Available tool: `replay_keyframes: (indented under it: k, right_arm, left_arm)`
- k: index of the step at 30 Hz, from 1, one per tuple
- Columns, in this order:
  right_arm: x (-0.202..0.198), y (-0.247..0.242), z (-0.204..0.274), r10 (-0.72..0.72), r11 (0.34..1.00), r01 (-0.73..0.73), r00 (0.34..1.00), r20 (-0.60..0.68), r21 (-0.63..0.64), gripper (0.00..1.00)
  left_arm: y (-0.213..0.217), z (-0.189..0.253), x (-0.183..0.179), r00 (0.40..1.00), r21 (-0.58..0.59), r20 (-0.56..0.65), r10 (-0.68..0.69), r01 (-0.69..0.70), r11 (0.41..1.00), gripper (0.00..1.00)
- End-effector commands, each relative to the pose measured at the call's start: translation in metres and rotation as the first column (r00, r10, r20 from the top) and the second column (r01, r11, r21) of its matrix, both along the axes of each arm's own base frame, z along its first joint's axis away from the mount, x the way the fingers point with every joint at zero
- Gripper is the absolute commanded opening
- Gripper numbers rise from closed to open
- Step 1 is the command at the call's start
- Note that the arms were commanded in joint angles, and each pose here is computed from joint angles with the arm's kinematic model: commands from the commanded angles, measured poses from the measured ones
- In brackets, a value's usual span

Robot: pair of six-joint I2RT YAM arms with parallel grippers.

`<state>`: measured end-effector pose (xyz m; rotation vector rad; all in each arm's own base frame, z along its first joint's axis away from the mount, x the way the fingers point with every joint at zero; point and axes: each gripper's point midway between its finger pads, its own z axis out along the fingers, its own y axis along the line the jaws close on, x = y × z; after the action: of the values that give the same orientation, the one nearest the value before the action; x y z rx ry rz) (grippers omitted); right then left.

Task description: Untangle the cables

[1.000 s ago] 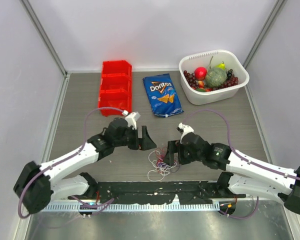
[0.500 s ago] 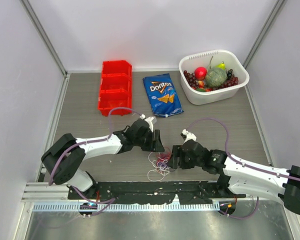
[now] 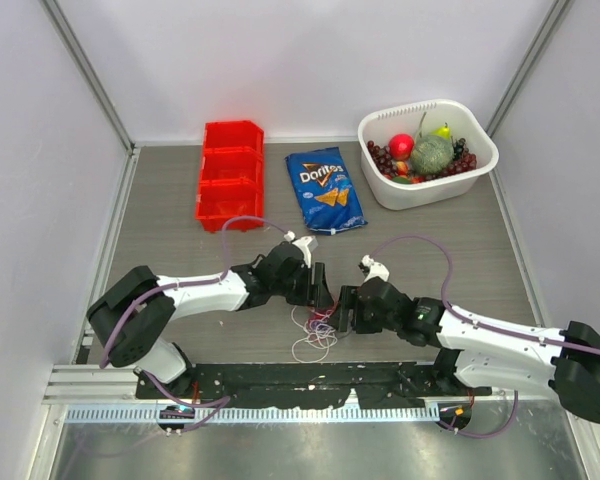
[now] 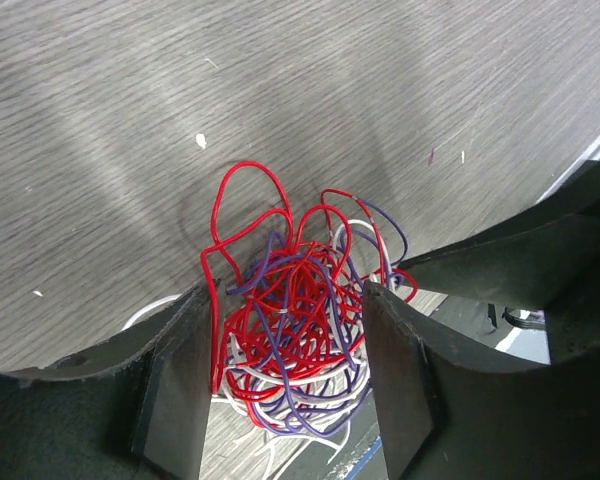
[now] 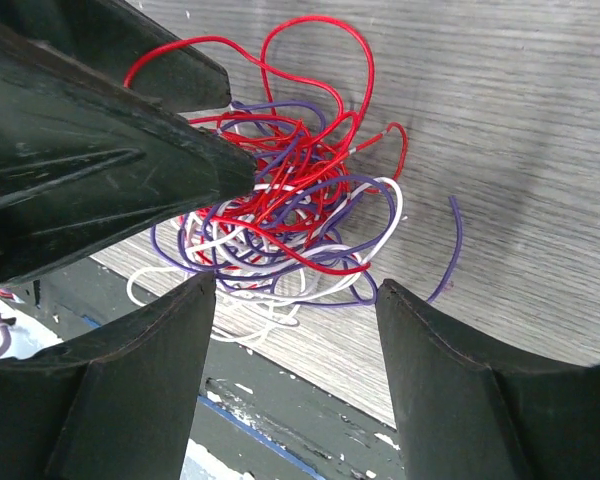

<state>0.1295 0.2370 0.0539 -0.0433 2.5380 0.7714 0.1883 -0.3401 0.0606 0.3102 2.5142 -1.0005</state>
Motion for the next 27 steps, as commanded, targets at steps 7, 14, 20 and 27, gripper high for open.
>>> replay_keyframes:
  k: [7, 14, 20, 27]
  right_arm:
    - [0.014, -0.004, 0.024, -0.088, 0.994, 0.082, 0.992, 0.091, 0.073, 0.70]
    - [0.012, -0.006, 0.020, -0.090, 0.994, 0.084, 0.992, 0.084, 0.074, 0.70]
    - [0.007, -0.002, 0.010, -0.070, 0.994, 0.065, 0.996, 0.055, 0.085, 0.70]
    - [0.015, -0.007, -0.002, -0.117, 0.992, 0.115, 0.991, 0.062, 0.048, 0.58]
  left_arm:
    - [0.006, 0.017, 0.007, 0.996, -0.023, 0.078, 0.030, -0.028, 0.999, 0.62]
    - [0.005, 0.013, 0.006, 0.997, -0.019, 0.070, 0.027, -0.025, 0.999, 0.58]
    - [-0.001, 0.013, 0.007, 0.998, -0.014, 0.054, 0.015, -0.014, 1.000, 0.15]
    - [0.005, 0.057, 0.011, 0.988, -0.065, 0.148, 0.038, -0.029, 0.997, 0.00]
